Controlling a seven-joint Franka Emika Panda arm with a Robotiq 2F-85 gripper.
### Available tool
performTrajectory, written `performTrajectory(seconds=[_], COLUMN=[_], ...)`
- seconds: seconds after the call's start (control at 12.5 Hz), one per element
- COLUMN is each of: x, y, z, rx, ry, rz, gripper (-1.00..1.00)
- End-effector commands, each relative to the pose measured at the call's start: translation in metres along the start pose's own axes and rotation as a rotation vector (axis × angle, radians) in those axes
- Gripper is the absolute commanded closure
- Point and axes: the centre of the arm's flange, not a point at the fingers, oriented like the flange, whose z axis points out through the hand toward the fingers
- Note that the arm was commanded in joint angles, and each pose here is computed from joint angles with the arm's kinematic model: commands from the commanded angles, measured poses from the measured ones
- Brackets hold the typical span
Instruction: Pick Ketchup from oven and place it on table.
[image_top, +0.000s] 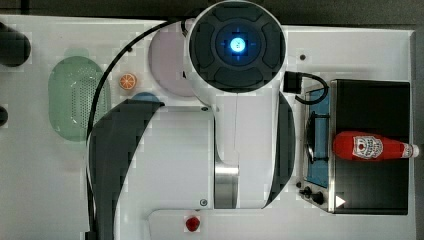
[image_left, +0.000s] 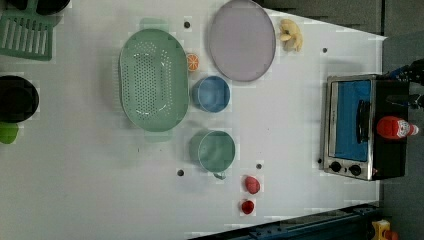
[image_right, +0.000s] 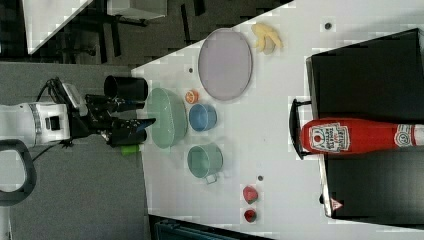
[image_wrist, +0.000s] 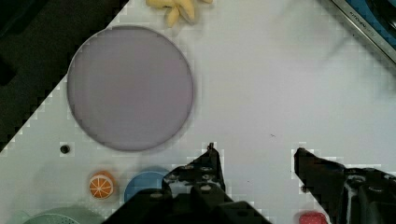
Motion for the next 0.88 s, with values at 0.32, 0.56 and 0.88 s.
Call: performTrajectory(seconds=[0.32, 0.56, 0.88], x=[-0.007, 0.046, 0.108], y=[0.133, 0.168, 0.224], z=[-0.045, -0.031, -0.001], rx=[-0.025, 0.019, 0.040], ry=[-0.021, 0.009, 0.039], rz=[0.007, 0.120, 0.270], gripper=[-1.00, -1.00, -1.00])
